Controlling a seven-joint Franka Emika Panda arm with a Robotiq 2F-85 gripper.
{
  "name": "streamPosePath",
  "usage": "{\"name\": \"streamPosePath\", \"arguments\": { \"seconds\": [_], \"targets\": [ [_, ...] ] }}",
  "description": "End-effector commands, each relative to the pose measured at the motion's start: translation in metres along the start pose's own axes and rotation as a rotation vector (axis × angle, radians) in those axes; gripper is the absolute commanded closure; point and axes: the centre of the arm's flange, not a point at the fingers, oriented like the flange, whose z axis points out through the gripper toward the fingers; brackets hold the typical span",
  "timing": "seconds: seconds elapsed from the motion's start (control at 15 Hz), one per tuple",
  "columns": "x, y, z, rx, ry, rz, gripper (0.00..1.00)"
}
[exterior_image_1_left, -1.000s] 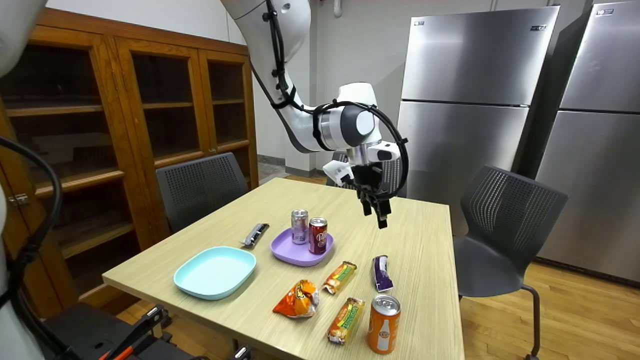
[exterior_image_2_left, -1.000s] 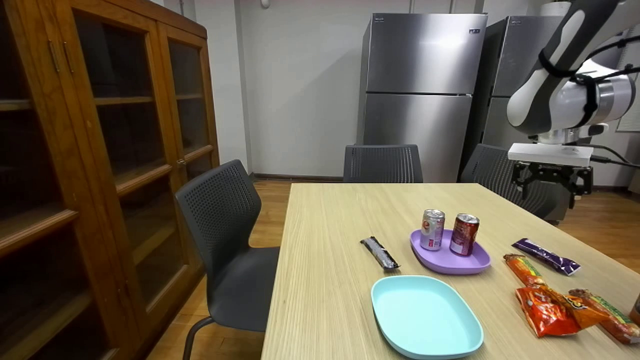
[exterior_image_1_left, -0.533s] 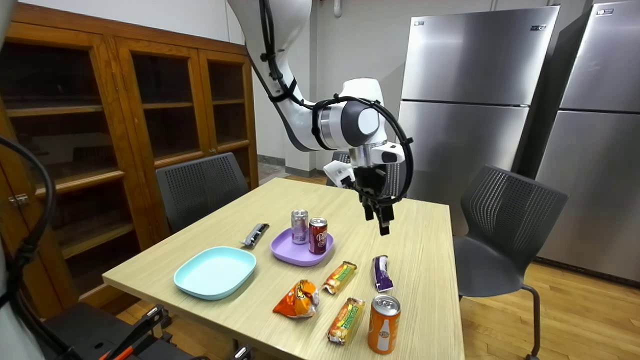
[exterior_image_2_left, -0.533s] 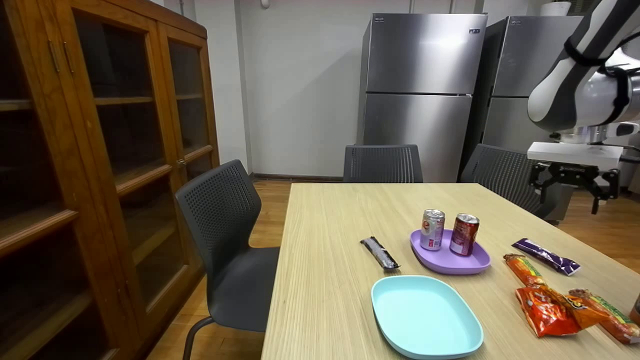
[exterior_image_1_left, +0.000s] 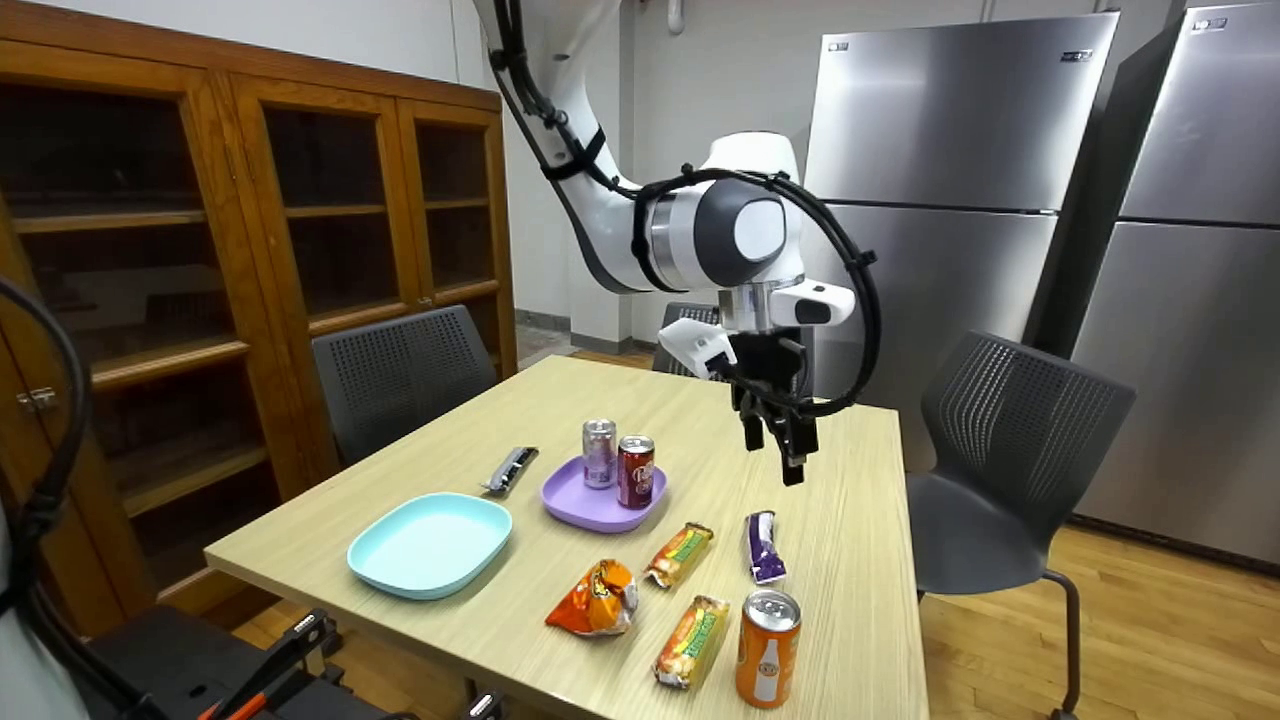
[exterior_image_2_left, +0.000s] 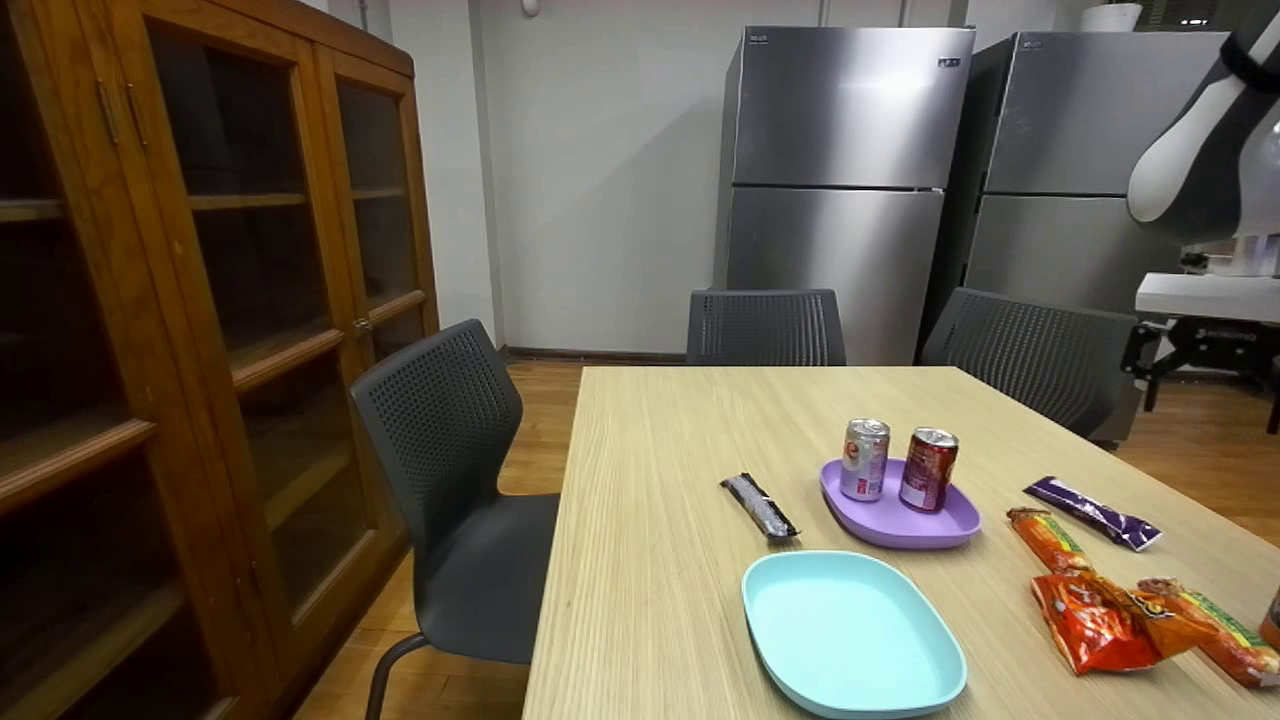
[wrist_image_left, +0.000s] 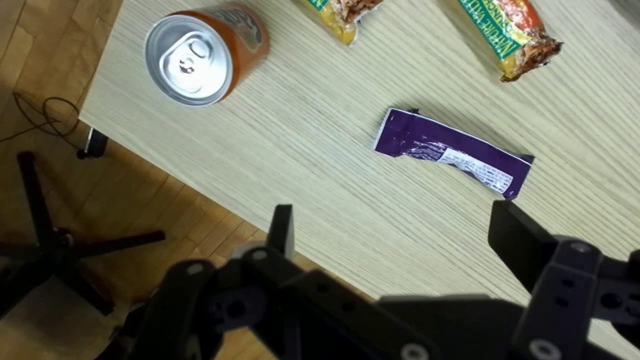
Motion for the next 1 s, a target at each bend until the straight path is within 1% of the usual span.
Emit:
{"name": "streamPosePath", "arguments": {
  "seconds": [0.0, 0.27, 0.6, 0.73, 0.8, 0.93],
  "targets": [
    [-0.011, 0.031, -0.015, 0.021, -0.002, -0.053, 0.00],
    [-0.017, 0.052, -0.016, 0.023, -0.016, -0.079, 0.00],
    [-0.026, 0.069, -0.007, 0.022, -0.041, -0.070, 0.00],
    [-0.029, 0.068, -0.002, 0.006, -0.054, -0.055, 0.00],
    [-0.019, 0.061, 0.004, 0.003, -0.058, -0.045, 0.00],
    [-0.022, 0.063, 0.006, 0.000, -0.065, -0.044, 0.00]
  ]
}}
